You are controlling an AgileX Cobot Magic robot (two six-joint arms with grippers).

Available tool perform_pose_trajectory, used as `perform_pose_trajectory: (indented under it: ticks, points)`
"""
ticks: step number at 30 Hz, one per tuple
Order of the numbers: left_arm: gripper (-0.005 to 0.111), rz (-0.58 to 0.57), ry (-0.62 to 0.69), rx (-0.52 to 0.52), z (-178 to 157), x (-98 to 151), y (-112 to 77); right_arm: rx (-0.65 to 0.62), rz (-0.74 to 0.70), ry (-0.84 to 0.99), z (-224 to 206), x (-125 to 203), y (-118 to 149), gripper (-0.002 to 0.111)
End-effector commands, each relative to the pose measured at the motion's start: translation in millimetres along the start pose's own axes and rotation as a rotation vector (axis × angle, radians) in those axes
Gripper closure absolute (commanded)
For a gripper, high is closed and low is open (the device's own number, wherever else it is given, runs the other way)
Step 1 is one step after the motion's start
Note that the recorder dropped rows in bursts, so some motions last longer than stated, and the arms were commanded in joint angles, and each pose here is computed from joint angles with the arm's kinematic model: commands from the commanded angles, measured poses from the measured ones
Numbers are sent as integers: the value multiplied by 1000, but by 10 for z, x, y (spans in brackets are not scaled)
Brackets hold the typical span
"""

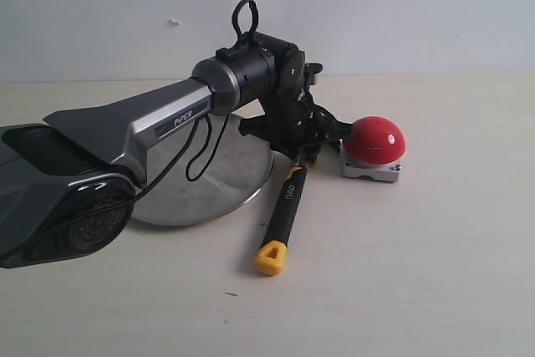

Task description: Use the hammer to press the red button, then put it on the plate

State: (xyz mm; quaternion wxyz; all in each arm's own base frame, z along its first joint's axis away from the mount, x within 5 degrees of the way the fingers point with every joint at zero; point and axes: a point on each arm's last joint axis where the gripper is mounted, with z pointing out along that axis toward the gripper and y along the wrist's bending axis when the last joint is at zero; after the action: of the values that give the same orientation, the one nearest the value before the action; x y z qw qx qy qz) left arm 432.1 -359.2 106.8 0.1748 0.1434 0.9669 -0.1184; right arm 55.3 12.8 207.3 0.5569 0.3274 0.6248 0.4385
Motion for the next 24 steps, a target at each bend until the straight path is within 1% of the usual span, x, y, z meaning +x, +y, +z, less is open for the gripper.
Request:
perform_pose_trajectory:
  ticks: [1, 9, 13, 17, 24]
  points:
    - [107, -50, -22, 25, -34, -32, -15, -2, -5, -4, -2, 2, -12, 108]
    - [107, -52, -102, 59, -300, -169, -76, -2, -5, -4, -2, 2, -12, 108]
    - [107, -51, -124, 66, -351, -199, -88, -2, -5, -4, -2, 2, -12, 108]
    - [107, -48, -151, 52, -413, -235, -82, -2, -5, -4, -2, 2, -12, 108]
    - [107, -47, -186, 71, -604, -300, -116, -2, -5, -4, -2, 2, -12, 108]
